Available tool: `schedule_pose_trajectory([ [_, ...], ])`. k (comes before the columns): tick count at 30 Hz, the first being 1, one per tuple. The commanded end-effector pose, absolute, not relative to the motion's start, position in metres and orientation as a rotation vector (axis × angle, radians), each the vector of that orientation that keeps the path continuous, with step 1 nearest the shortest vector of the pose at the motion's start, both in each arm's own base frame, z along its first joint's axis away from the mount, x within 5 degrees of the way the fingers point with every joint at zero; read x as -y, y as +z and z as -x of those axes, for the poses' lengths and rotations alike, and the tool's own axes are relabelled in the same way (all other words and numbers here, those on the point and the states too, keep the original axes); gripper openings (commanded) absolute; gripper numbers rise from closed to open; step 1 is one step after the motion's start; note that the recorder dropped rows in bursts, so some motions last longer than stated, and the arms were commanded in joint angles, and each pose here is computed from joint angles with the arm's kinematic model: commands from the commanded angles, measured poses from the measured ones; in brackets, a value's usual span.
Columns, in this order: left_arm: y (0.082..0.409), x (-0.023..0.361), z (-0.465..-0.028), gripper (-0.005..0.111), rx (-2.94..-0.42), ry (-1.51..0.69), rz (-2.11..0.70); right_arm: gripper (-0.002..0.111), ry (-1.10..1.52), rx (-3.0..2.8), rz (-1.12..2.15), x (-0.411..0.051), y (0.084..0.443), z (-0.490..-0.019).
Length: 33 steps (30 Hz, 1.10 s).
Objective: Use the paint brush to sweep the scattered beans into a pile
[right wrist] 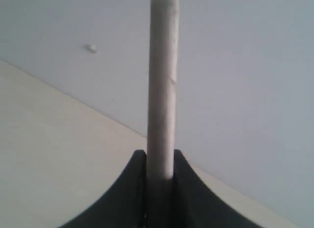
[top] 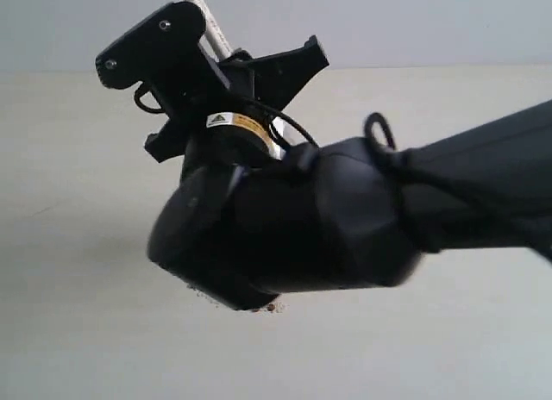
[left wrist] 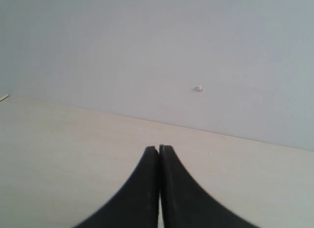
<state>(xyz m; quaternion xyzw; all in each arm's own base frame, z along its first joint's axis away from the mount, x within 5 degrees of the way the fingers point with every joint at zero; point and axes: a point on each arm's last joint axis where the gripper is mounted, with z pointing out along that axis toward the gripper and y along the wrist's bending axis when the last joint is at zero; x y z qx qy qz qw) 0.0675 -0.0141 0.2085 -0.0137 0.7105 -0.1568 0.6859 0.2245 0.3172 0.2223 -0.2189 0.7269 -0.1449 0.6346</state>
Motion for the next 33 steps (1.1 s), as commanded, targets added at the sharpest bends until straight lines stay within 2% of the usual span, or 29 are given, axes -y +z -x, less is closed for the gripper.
schedule_pose_trajectory([
  [1,0.209,0.014,-0.067,0.0,-1.587,-0.362,0.032,0.0,-0.118,-1.59,0.62,-0.302,0.23,-0.209],
  [3,0.209,0.014,-0.067,0.0,-1.587,-0.362,0.032,0.0,-0.108,-1.618,0.521,-0.286,0.23,-0.206],
  [7,0.209,0.014,-0.067,0.0,-1.587,-0.362,0.032,0.0,-0.224,-1.805,0.316,-0.249,0.201,-0.199],
  [11,0.209,0.014,-0.067,0.0,-1.587,-0.362,0.032,0.0,-0.25,-1.931,0.223,-0.238,0.17,-0.188],
  [22,0.209,0.014,-0.067,0.0,-1.587,-0.362,0.032,0.0,-0.165,-1.999,0.261,-0.278,0.132,-0.171],
  [33,0.209,0.014,-0.067,0.0,-1.587,-0.362,0.032,0.0,0.013,-2.038,0.185,-0.311,0.131,-0.177],
])
